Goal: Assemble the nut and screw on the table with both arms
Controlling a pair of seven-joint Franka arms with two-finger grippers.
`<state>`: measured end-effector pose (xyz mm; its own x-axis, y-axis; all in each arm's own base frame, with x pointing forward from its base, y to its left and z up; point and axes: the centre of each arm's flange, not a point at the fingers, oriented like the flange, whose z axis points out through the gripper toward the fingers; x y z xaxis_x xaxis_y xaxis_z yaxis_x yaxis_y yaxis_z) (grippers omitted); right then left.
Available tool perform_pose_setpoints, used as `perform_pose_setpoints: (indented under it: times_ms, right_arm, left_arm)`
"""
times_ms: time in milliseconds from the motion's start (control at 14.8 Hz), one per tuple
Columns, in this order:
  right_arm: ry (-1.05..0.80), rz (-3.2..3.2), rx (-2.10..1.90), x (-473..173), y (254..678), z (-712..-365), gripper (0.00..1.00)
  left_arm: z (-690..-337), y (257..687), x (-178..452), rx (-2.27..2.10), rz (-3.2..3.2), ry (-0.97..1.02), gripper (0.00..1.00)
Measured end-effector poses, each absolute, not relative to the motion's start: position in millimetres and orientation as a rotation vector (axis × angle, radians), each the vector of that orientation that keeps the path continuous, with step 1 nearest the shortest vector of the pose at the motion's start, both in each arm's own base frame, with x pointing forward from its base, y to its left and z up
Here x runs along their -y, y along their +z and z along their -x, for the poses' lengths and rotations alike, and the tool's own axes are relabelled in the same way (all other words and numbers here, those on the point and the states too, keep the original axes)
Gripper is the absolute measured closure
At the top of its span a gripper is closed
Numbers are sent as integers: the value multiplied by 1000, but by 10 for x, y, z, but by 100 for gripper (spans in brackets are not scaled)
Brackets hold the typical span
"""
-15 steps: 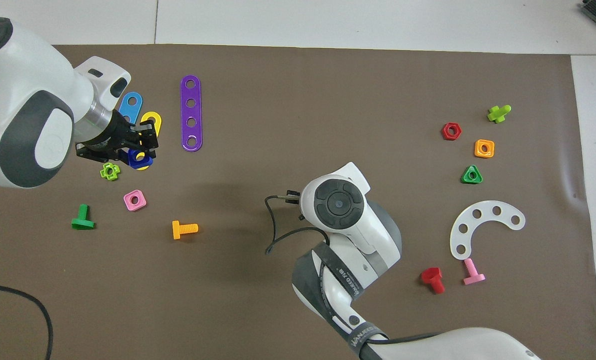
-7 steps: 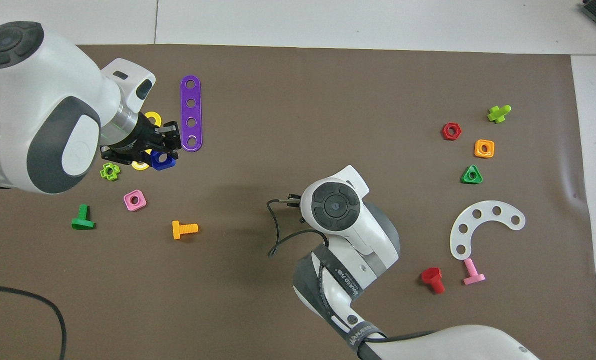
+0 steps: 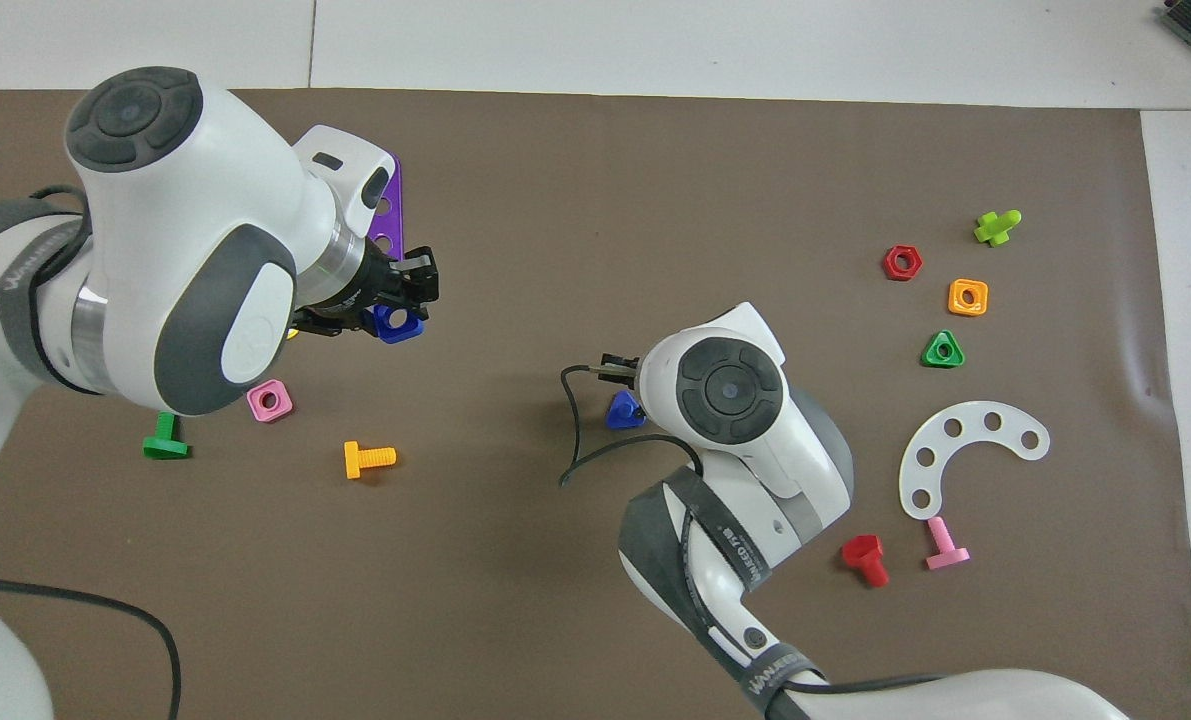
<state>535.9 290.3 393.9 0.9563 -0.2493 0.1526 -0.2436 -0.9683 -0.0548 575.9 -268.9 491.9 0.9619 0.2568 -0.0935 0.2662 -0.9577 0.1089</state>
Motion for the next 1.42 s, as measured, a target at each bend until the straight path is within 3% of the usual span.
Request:
perform_pose_setpoints:
  times_ms: [339, 812, 1219, 1422]
  right_arm:
    - [-251, 3108, -421, -1855, 4569, -5546, 1]
    - [-180, 3074, -408, -384, 5382, -5633, 1]
    - [-112, 3087, -374, -245, 6214, -5538, 1]
    - [-81, 3092, -373, -243, 6350, -5486, 1]
  left_arm:
    - [-5512, 4663, 3494, -448, -2969, -85, 53]
    - [-5306, 3772, 4280, -438, -2980, -103, 53]
    - [-5114, 3523, 4463, -408, -2986, -142, 53]
    - [-5019, 3503, 4554, -412, -2977, -170, 53]
